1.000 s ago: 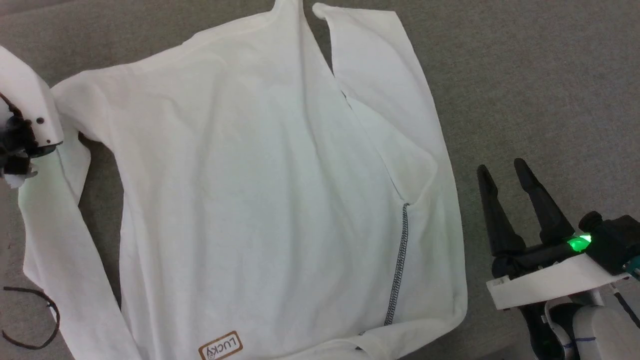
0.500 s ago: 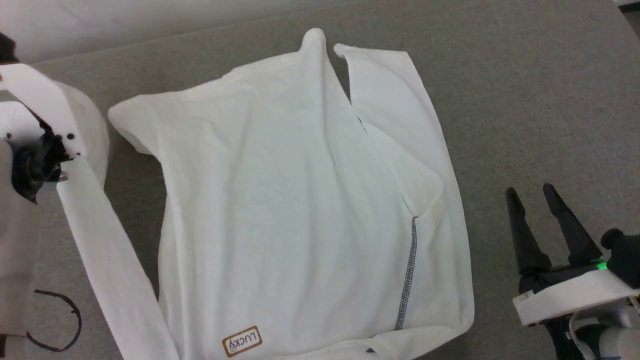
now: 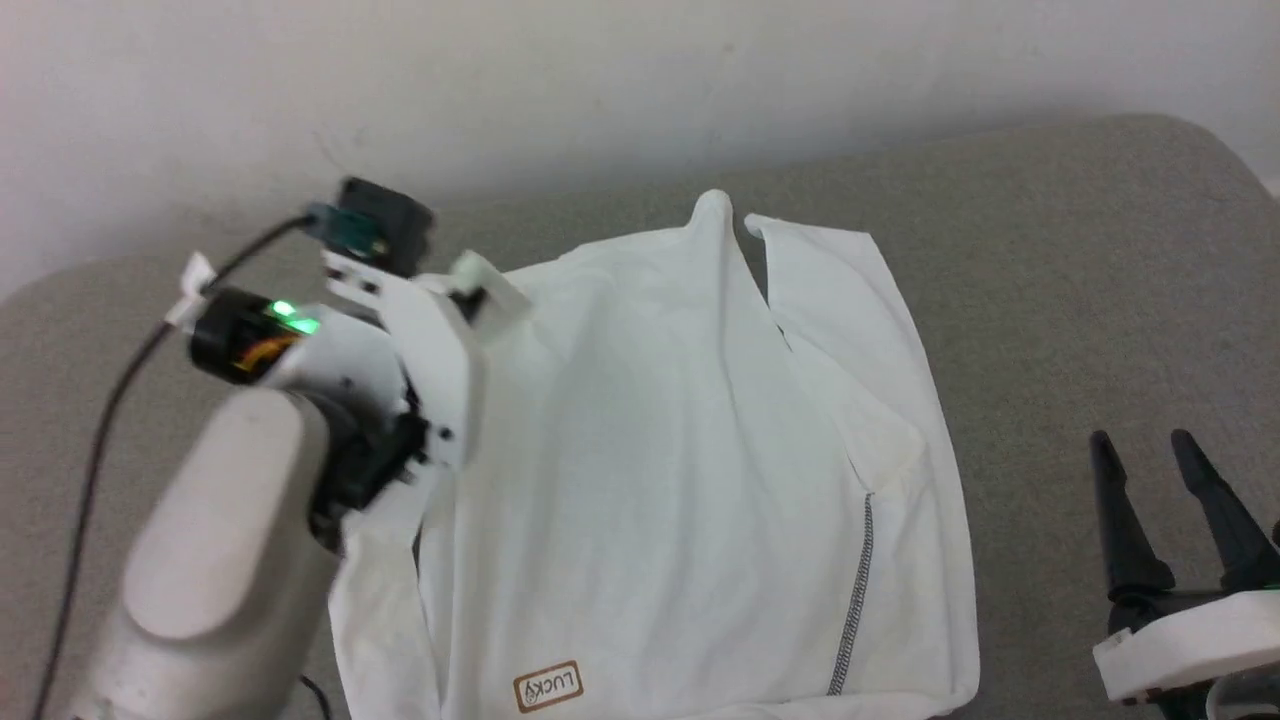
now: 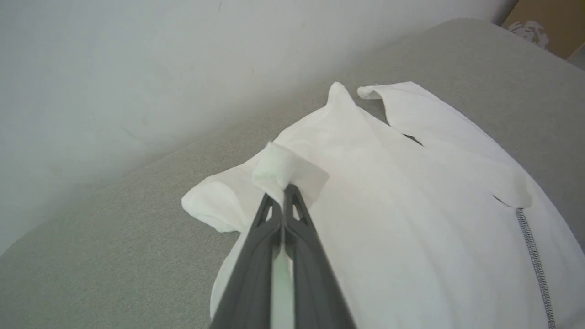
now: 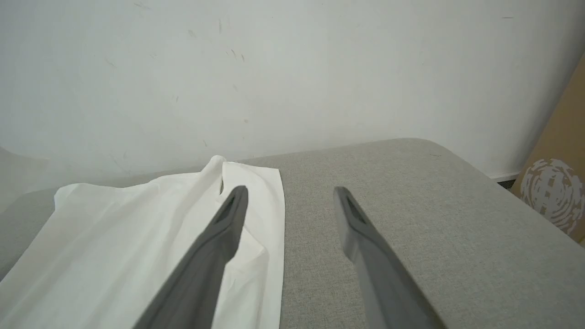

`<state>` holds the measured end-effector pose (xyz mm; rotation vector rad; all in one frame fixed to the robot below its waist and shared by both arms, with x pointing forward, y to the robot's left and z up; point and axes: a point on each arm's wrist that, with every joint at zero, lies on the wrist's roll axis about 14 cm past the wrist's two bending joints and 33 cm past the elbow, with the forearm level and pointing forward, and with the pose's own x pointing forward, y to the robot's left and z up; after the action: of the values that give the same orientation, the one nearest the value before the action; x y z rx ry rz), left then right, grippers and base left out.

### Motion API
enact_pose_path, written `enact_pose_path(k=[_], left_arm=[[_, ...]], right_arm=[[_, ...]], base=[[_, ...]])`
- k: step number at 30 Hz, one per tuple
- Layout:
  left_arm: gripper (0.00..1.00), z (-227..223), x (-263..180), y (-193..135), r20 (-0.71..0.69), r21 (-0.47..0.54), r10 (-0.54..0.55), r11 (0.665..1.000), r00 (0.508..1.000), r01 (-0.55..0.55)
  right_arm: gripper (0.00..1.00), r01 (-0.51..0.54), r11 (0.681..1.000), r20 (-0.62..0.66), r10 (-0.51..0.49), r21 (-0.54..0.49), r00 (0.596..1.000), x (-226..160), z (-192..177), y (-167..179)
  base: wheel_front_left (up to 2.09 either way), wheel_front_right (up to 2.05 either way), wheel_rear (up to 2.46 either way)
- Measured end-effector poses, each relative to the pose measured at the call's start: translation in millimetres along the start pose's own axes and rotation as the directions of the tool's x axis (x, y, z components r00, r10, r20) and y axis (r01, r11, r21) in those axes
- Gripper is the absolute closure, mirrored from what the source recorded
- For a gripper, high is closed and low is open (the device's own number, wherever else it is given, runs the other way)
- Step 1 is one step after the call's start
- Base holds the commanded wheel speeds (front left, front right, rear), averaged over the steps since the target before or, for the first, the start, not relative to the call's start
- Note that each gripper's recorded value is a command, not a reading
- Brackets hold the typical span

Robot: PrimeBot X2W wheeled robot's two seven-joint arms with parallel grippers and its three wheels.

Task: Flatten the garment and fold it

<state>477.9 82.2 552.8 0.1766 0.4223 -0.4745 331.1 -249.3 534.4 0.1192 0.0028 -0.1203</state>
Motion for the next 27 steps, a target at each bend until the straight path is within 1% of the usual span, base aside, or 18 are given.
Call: enact_pose_path(k=[3, 6, 8, 12, 14, 16, 19, 21, 23, 27], left_arm=[[1.00, -7, -11, -52, 0.014, -0.008, -0.115, 0.993, 0.993, 0.115], [1.00, -24, -15, -100, -0.007, -0.024, -0.223, 0.975, 0.975, 0.223], [1.00, -41, -14, -133, -0.042, -0.052, -0.299, 0.953, 0.953, 0.297], [1.00, -72, -12, -196, -0.099, -0.124, -0.441, 0.895, 0.892, 0.429], [1.00, -77, -6, -214, -0.090, -0.151, -0.472, 0.877, 0.877, 0.456], [1.00, -77, 3, -222, -0.060, -0.166, -0.482, 0.868, 0.874, 0.468], [1.00, -62, 19, -228, 0.006, -0.139, -0.490, 0.863, 0.872, 0.486], [1.00, -56, 26, -237, 0.028, -0.116, -0.512, 0.851, 0.858, 0.512], [1.00, -64, 28, -252, 0.006, -0.112, -0.547, 0.832, 0.837, 0.544], [1.00, -107, 25, -279, -0.104, -0.128, -0.613, 0.789, 0.783, 0.601]], right_arm=[[0.00, 0.009, 1.000, 0.035, -0.009, -0.005, 0.999, -5, 13, -2], [0.00, 0.021, 1.000, 0.064, -0.021, -0.003, 0.998, -9, 24, -5], [0.00, 0.032, 0.999, 0.070, -0.032, -0.007, 0.997, -12, 27, -8], [0.00, 0.072, 0.997, 0.079, -0.071, -0.011, 0.994, -17, 31, -19], [0.00, 0.092, 0.996, 0.072, -0.091, -0.014, 0.993, -18, 30, -25], [0.00, 0.113, 0.993, 0.057, -0.111, -0.018, 0.992, -19, 26, -31], [0.00, 0.134, 0.991, 0.034, -0.133, -0.018, 0.990, -19, 19, -36], [0.00, 0.143, 0.990, 0.019, -0.142, -0.018, 0.990, -18, 15, -38], [0.00, 0.150, 0.989, 0.009, -0.150, -0.016, 0.989, -17, 12, -40], [0.00, 0.166, 0.986, -0.015, -0.167, -0.015, 0.986, -14, 4, -44]], base=[[0.00, 0.00, 0.00], [0.00, 0.00, 0.00], [0.00, 0.00, 0.00], [0.00, 0.00, 0.00], [0.00, 0.00, 0.00], [0.00, 0.00, 0.00], [0.00, 0.00, 0.00], [0.00, 0.00, 0.00], [0.00, 0.00, 0.00], [0.00, 0.00, 0.00]])
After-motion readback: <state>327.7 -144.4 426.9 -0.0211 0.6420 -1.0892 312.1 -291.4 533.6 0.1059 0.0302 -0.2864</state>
